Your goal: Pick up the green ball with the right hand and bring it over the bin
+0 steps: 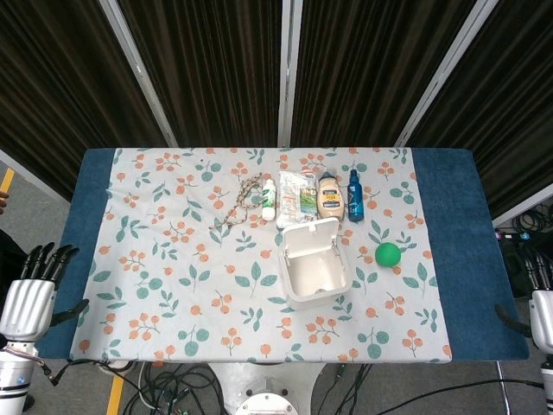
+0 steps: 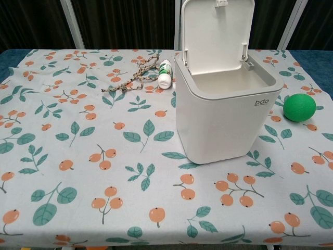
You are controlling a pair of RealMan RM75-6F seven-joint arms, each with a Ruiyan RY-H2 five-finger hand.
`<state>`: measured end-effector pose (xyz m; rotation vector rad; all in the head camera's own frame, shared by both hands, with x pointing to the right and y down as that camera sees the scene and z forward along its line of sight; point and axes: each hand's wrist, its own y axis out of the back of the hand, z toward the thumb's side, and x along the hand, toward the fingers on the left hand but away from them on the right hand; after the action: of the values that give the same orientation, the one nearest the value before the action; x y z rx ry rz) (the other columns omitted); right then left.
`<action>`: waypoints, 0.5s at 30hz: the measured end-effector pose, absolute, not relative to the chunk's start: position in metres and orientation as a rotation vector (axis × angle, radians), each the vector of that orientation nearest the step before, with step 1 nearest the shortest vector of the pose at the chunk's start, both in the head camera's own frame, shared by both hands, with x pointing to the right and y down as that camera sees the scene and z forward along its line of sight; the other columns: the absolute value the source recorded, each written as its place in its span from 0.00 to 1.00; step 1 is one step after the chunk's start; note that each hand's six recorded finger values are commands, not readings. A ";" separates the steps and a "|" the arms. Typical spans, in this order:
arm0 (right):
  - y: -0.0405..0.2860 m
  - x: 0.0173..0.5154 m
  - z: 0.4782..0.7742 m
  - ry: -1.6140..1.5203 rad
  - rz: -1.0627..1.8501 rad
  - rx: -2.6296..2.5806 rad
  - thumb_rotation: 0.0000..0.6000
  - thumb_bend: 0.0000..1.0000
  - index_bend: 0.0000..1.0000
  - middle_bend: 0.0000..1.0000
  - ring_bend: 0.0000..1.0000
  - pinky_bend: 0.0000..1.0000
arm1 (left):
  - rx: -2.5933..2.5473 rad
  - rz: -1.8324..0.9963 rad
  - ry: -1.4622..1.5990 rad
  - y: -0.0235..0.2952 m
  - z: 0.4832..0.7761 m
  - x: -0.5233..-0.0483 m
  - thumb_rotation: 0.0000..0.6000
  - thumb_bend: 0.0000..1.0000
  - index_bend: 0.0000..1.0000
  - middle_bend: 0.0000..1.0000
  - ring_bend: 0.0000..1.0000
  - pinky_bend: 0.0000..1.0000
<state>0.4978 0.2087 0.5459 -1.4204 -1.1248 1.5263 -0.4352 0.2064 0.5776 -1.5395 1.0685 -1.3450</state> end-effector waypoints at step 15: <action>0.206 0.484 0.561 -1.049 1.539 -1.464 1.00 0.11 0.00 0.00 0.00 0.00 | -1.558 -1.366 1.051 0.211 0.584 -0.438 1.00 0.13 0.14 0.13 0.04 0.08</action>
<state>0.4843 0.2063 0.5610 -1.4641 -1.0495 1.5389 -0.4382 0.2109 0.5844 -1.5578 1.0509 -1.3665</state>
